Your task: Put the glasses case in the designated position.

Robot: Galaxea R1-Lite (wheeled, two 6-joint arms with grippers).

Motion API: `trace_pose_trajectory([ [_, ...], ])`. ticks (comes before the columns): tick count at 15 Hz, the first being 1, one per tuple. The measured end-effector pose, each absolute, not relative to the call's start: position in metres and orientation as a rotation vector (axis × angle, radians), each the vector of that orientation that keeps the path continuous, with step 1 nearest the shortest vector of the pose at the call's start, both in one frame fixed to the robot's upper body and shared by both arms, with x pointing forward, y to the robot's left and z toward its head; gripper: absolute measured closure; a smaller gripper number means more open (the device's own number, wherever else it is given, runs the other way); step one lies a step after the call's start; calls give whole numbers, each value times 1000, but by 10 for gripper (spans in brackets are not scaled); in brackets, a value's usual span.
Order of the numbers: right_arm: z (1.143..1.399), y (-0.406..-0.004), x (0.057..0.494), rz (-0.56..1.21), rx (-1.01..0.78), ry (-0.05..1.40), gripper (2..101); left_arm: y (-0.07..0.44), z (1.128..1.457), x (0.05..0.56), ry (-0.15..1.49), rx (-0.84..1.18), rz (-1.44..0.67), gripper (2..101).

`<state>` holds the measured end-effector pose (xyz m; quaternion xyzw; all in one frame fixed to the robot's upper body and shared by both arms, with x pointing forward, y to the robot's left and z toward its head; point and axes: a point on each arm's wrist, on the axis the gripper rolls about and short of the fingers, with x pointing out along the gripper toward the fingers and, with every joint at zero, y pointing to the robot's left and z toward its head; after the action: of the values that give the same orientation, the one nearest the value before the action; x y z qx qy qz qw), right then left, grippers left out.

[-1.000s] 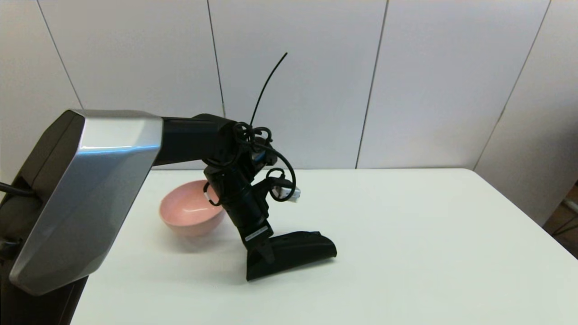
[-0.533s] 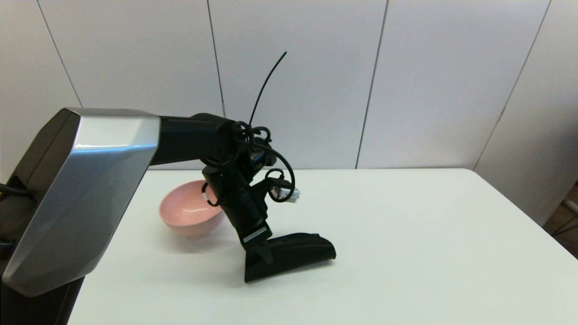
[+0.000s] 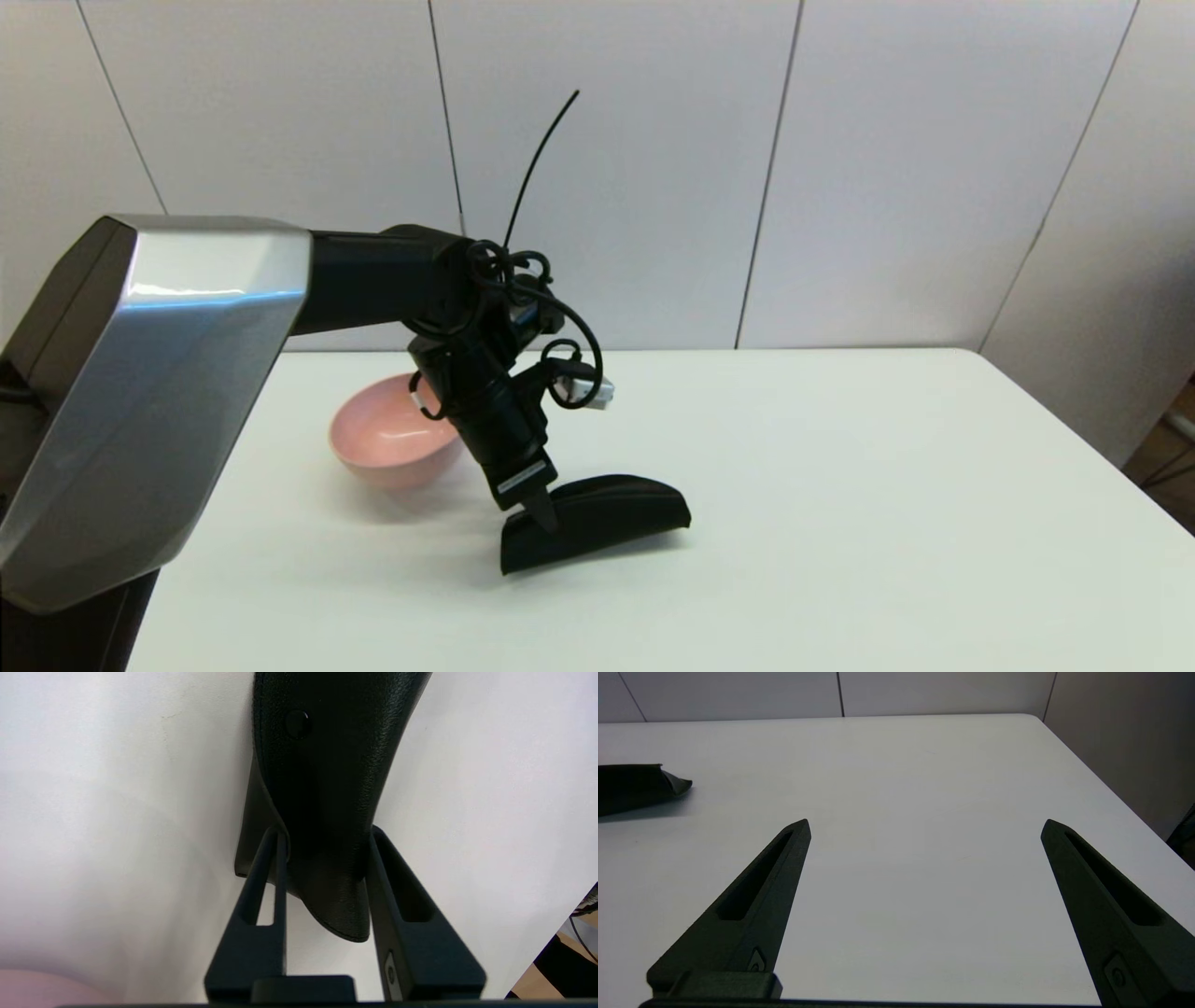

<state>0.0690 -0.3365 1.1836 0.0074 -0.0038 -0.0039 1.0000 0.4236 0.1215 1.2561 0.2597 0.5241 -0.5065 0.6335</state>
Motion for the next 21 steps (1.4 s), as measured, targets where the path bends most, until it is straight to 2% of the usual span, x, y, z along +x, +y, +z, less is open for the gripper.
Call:
trace_pose_trajectory([
  [13,1184,-337,69,-8,15,-8,43,126,1272,419,1188,545,-1112,827],
  [15,1184,-337,69,-8,14,-8,43,127,1276,417,1175,546,-1112,893],
  [21,1184,-337,69,-8,15,-7,43,132,1289,414,1140,542,-1103,950],
])
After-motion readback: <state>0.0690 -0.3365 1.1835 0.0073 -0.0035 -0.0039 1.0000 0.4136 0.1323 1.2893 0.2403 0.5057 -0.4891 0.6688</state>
